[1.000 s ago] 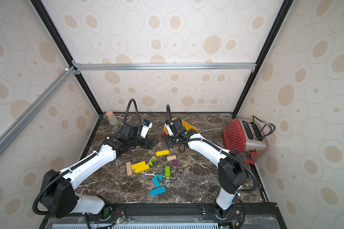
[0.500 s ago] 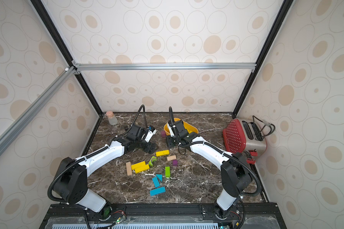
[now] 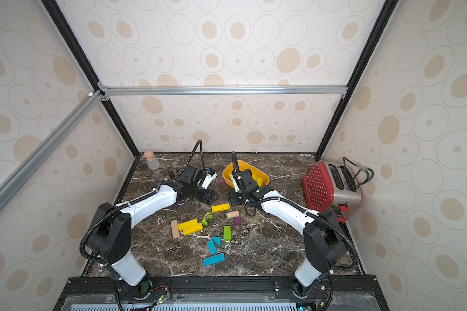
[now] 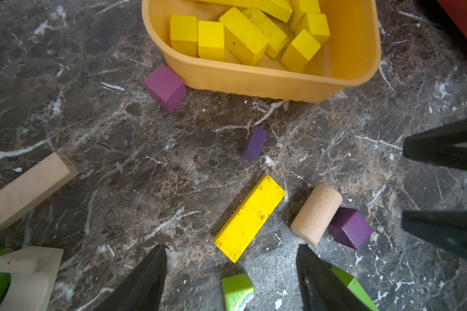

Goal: Pick out the yellow building blocks
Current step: Pick up the building block from the center of the board.

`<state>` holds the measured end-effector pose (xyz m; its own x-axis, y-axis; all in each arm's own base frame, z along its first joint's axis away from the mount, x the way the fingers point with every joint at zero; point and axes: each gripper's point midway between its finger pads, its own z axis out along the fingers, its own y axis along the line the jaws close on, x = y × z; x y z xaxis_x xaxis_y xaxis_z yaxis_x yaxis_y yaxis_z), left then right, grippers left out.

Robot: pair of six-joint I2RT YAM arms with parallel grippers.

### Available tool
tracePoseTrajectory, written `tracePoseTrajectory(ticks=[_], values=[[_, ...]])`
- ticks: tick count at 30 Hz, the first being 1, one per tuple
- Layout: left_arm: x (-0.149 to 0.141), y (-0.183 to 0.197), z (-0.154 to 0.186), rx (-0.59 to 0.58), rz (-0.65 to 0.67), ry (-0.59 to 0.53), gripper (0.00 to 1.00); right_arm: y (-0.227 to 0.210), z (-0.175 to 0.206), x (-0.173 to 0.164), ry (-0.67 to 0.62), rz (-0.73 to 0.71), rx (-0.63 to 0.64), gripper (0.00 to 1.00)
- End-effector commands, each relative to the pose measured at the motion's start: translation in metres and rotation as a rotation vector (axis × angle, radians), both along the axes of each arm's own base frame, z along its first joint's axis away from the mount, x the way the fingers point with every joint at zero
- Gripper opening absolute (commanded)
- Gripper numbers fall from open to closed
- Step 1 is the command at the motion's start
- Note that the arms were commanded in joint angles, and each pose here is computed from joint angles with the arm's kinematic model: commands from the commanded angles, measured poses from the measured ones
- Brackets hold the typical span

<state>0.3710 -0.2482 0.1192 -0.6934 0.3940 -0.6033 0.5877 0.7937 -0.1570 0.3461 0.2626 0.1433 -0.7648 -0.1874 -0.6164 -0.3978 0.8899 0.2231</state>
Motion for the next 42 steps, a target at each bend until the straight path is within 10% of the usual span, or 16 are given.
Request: tracePoseTrajectory(ticks=[1,42], values=[[0.005,-0.005,0.004,-0.007,0.003,-0.014,0.74,-0.004,0.016,-0.002,-0.043,0.002,-0.015,0.44],[-0.017,-0.031,-0.072,0.187,-0.107,0.140,0.61,-0.023,-0.013,-0.015,-0.015,-0.039,-0.064,0.46]])
